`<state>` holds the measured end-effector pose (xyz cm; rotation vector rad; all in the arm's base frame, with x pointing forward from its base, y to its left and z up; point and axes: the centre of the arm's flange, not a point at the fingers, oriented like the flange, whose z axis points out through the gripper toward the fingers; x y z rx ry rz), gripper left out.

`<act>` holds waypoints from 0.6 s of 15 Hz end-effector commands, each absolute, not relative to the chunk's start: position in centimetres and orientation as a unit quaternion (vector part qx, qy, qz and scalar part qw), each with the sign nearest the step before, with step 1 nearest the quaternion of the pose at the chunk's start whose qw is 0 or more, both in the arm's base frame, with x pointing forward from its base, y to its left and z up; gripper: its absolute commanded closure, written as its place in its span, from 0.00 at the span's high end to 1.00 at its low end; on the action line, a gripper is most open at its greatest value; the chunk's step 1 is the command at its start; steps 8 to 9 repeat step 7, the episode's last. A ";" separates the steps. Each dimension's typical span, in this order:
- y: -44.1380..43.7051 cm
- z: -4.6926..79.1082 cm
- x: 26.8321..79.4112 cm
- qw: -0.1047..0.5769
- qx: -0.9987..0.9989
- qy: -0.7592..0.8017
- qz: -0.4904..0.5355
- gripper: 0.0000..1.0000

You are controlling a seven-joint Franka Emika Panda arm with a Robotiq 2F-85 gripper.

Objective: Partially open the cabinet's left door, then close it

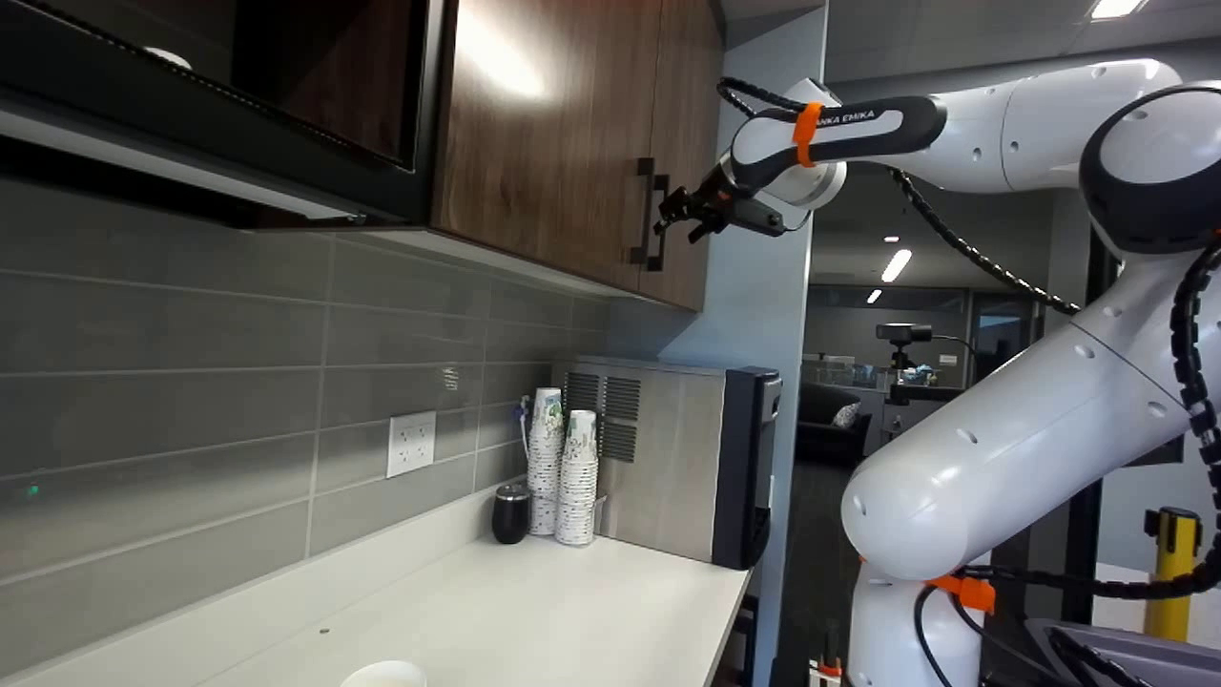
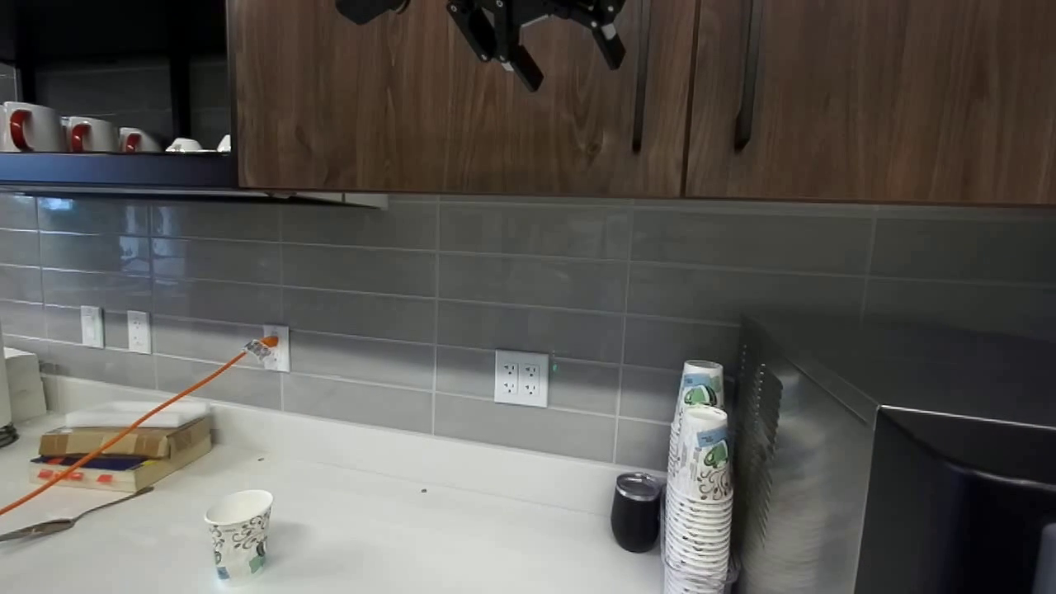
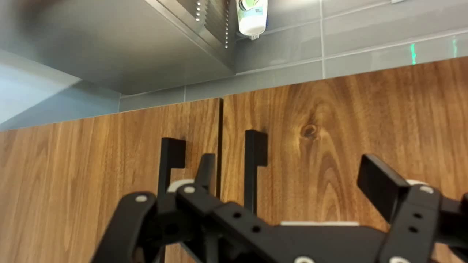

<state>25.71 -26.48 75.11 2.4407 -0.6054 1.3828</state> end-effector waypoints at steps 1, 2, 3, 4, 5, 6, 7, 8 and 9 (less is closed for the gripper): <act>-24.8 74.8 24.7 0.123 0.850 -0.193 0.474 1.00; -25.8 74.9 25.6 0.130 0.847 -0.202 0.474 1.00; -25.6 74.9 25.5 0.129 0.848 -0.201 0.473 1.00; -25.4 74.9 25.4 0.129 0.848 -0.200 0.474 1.00; -25.4 75.0 25.3 0.129 0.848 -0.200 0.474 1.00; -25.3 74.9 25.3 0.129 0.848 -0.199 0.474 1.00; -25.3 74.9 25.3 0.129 0.848 -0.199 0.474 1.00; -25.3 74.9 25.3 0.129 0.848 -0.199 0.474 1.00; -25.3 74.9 25.3 0.129 0.848 -0.199 0.474 1.00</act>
